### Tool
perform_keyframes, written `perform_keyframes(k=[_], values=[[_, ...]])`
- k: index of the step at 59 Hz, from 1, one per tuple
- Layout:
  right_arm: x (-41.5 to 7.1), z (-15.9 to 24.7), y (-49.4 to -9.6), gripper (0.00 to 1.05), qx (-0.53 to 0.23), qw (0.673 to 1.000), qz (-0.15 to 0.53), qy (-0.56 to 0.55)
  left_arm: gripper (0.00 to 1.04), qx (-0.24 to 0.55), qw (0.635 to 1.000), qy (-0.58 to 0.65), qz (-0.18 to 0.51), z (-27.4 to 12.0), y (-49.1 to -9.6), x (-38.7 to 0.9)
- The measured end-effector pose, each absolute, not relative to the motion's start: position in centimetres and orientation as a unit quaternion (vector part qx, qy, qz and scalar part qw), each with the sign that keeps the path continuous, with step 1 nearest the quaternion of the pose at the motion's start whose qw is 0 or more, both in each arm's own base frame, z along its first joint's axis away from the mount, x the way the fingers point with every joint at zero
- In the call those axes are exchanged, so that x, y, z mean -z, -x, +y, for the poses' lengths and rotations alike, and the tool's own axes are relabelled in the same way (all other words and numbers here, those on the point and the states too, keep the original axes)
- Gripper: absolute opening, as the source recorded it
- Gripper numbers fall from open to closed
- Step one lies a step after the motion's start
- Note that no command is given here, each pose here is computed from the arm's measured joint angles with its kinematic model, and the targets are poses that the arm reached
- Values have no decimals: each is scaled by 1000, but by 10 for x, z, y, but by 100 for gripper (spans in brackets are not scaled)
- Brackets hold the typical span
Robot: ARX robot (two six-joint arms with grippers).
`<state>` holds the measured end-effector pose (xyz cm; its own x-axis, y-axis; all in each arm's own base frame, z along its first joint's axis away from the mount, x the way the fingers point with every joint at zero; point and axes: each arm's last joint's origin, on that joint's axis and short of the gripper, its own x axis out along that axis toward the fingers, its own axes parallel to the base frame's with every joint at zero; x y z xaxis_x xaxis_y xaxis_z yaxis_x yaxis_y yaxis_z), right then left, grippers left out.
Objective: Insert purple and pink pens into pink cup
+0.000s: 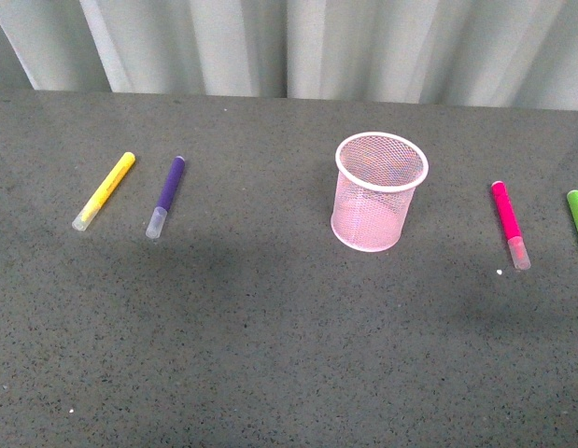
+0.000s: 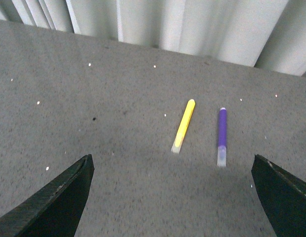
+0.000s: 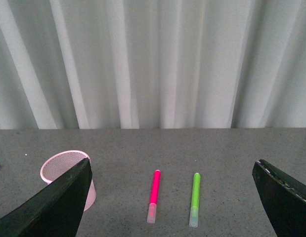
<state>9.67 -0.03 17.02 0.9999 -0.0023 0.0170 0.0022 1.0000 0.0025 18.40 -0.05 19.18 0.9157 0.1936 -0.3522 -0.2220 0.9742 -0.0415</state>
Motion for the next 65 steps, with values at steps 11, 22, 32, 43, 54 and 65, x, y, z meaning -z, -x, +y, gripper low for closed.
perform_keyframes(k=[11,22,32,43,54,65], values=[[-170,0,-97,98,1,1000,-8,-1,98,-111,949,45,292,9,-250,-180],[-170,0,-97,98,1,1000,-8,-1,98,-96,914,29,392,3,-297,-175],[-170,0,-97,98,1,1000,-8,-1,98,-57,903,-4,426,-22,-332,-182],[-170,0,-97,98,1,1000,-8,-1,98,15,881,-36,471,-60,-356,-174],[-170,0,-97,98,1,1000,-8,-1,98,27,853,-65,518,-78,-373,-142],[-170,0,-97,98,1,1000,-8,-1,98,32,846,-76,527,-87,-388,-128]])
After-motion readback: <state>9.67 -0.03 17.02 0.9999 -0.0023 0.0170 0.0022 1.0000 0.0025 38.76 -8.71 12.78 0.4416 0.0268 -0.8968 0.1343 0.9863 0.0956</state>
